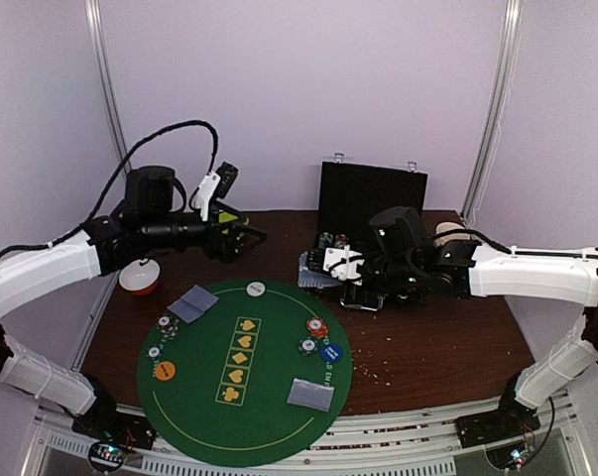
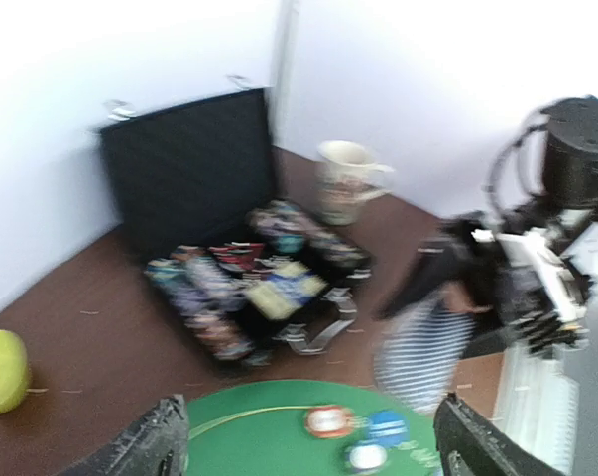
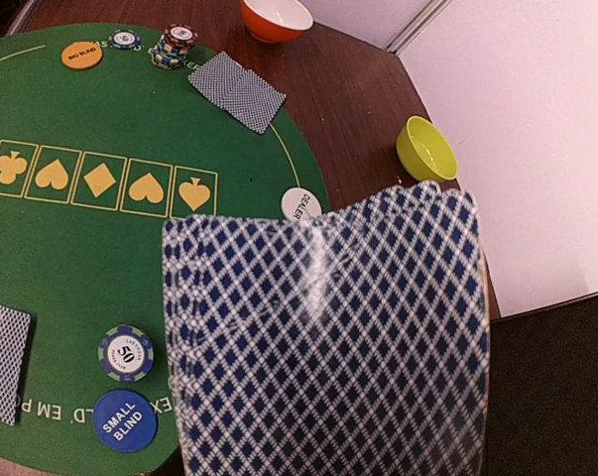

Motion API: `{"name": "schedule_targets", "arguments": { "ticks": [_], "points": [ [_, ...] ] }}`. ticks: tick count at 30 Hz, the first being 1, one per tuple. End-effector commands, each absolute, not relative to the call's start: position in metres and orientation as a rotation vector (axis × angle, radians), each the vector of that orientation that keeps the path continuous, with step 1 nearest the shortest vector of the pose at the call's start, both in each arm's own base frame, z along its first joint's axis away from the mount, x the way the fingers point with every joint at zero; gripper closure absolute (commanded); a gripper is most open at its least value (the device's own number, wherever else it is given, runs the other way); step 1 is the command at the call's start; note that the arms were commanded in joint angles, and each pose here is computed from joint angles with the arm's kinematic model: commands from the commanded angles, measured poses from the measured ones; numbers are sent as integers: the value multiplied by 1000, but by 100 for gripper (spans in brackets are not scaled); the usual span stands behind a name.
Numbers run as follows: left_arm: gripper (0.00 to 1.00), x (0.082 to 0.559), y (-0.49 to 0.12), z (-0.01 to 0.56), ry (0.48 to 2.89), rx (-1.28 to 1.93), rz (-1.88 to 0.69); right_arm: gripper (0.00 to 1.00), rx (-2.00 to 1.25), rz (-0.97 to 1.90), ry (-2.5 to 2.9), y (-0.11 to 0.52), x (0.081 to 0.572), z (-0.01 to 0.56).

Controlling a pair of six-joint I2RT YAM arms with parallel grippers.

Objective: Distribute texas hold em gaming equipment
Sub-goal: Pick up the poker card from the face-down deck piles.

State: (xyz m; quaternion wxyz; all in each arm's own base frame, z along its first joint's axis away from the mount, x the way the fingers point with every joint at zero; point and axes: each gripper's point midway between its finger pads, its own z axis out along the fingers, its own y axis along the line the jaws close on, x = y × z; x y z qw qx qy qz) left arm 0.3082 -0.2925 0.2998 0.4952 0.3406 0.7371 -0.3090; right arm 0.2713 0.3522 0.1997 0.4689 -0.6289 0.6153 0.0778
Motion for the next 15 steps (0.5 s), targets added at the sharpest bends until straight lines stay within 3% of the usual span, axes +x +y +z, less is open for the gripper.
{"name": "schedule_targets", "arguments": {
  "ticks": [1, 7, 15],
  "points": [
    [7, 271, -351, 288, 1717, 833, -1090, 52, -1479, 242, 1463, 362, 270, 226],
    [6, 262, -385, 275, 1722, 819, -1200, 52, -1475, 257, 1454, 365, 268, 226],
    [15, 273, -409, 268, 1726, 778, -1288, 52, -1482, 257, 1460, 366, 267, 221]
  ]
}}
